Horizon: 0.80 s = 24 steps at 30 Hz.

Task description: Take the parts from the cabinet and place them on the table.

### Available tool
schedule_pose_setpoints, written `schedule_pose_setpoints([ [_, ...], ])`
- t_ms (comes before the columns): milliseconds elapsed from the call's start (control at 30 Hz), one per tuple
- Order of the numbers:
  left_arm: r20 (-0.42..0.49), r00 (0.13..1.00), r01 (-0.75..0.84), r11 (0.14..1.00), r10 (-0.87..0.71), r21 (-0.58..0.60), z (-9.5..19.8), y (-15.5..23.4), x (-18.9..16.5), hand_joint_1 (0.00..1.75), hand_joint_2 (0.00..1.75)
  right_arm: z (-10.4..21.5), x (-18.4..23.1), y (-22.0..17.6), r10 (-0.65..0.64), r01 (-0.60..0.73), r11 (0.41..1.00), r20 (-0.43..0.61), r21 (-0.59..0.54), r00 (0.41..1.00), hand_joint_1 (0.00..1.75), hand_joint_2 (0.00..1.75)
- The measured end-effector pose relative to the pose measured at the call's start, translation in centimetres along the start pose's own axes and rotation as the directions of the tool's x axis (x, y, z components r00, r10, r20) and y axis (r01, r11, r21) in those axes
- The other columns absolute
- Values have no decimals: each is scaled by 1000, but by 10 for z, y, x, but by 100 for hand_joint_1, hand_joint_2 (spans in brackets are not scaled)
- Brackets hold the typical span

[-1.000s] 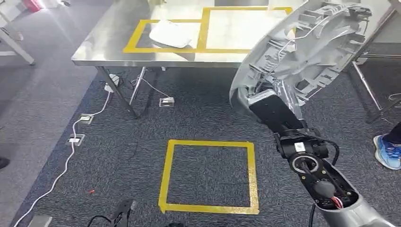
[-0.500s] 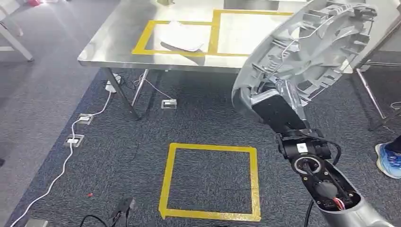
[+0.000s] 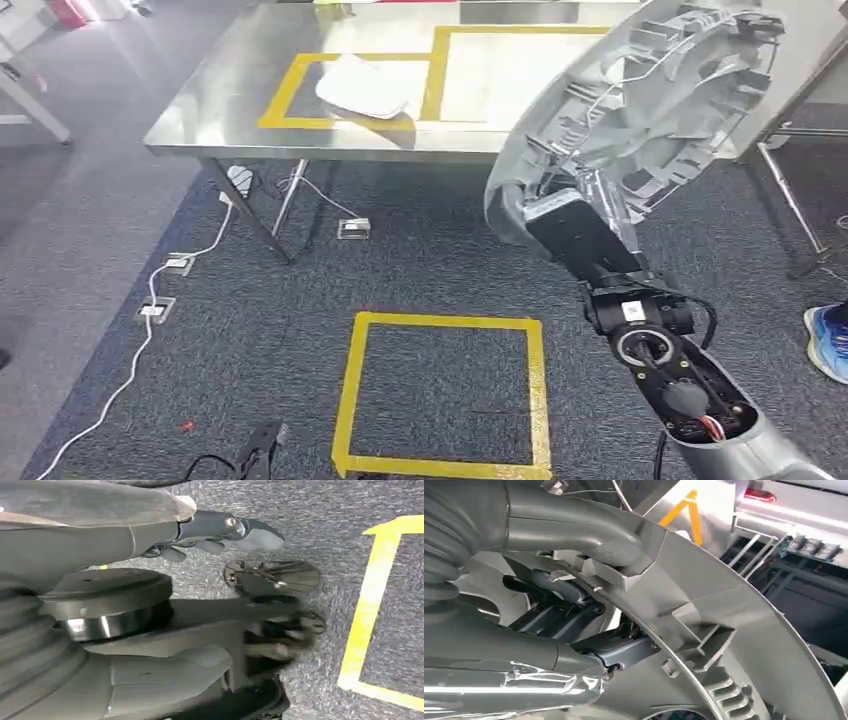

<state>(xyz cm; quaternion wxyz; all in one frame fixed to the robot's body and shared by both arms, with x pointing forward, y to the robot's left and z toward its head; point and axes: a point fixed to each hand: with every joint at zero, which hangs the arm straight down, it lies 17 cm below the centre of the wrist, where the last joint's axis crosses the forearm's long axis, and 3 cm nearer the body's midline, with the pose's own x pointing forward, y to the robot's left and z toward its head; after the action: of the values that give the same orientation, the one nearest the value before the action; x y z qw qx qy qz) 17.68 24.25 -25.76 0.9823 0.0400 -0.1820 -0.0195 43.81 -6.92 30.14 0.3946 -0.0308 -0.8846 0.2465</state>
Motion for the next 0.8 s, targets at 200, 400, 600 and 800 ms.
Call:
schedule_pose_setpoints([
  [200, 1, 1000, 1, 1000, -1, 2, 0, 1, 0, 0, 175, -1, 0, -1, 1, -1, 1000, 1, -1, 1000, 175, 175],
  [400, 3, 1000, 0, 1000, 0, 2, 0, 1, 2, 0, 175, -1, 1, -1, 1, -1, 1000, 2, -2, 1000, 175, 175],
  [600, 0, 1000, 0, 1000, 0, -1, 0, -1, 0, 0, 175, 2, -2, 1, -1, 1, 1000, -8, 1, 1000, 175, 175],
  [800, 2, 1000, 0, 1000, 0, -2, 0, -2, 2, 0, 175, 1, -2, 1, 0, 0, 1000, -6, 0, 1000, 175, 175],
])
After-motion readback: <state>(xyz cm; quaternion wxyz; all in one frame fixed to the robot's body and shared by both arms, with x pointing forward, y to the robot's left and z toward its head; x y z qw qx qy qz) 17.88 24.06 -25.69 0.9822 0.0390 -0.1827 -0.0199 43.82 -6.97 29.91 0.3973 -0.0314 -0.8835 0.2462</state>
